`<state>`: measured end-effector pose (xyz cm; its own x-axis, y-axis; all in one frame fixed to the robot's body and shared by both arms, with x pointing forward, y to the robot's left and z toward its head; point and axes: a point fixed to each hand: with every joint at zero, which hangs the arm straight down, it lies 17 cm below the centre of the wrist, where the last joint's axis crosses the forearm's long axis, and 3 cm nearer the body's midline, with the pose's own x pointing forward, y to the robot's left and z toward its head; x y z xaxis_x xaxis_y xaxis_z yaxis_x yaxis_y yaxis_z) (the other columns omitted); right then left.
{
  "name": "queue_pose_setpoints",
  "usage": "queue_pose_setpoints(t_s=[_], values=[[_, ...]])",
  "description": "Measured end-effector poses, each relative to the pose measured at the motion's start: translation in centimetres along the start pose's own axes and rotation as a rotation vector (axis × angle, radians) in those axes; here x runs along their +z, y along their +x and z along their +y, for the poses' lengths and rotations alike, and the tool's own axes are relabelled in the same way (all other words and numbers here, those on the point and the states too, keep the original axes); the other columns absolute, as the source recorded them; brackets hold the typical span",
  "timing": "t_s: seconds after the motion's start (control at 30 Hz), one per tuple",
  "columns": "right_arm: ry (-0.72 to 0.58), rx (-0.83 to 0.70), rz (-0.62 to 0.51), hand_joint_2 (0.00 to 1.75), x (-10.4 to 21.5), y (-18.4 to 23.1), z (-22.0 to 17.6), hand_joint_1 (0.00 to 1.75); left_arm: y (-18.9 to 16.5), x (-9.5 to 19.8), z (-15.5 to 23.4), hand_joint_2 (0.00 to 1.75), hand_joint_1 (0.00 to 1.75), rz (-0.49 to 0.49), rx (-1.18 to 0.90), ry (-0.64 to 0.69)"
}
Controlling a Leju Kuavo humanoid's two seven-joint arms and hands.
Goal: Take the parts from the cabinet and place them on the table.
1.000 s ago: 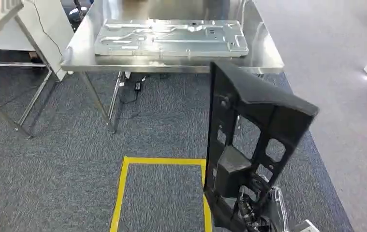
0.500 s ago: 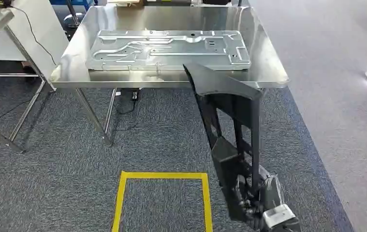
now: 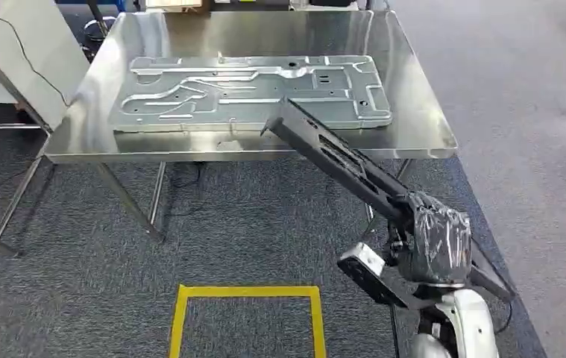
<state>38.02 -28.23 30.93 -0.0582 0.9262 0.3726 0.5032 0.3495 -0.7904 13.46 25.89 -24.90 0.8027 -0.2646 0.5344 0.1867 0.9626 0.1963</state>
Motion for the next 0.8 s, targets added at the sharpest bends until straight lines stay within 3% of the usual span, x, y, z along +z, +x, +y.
queue_pose_setpoints(t_s=[0.27,0.4,0.6,0.8], values=[[0.049,0.144,-0.129,1.75,-4.0,2.3,3.0,1.75,-0.7,-0.1,-0.1,0.00,0.00,-0.001,-0.043,-0.036],[0.114,0.128,-0.249,1.75,-3.6,6.1,5.9,1.75,-1.4,-0.1,0.7,0.00,0.00,0.008,-0.064,-0.026],[0.137,0.120,-0.389,1.75,-3.4,10.6,7.1,1.75,1.0,-1.0,1.1,0.00,0.00,-0.038,-0.076,-0.022],[0.243,0.156,-0.491,1.75,-2.1,12.7,10.8,1.75,3.4,-2.0,1.1,0.00,0.00,-0.047,-0.049,-0.019]])
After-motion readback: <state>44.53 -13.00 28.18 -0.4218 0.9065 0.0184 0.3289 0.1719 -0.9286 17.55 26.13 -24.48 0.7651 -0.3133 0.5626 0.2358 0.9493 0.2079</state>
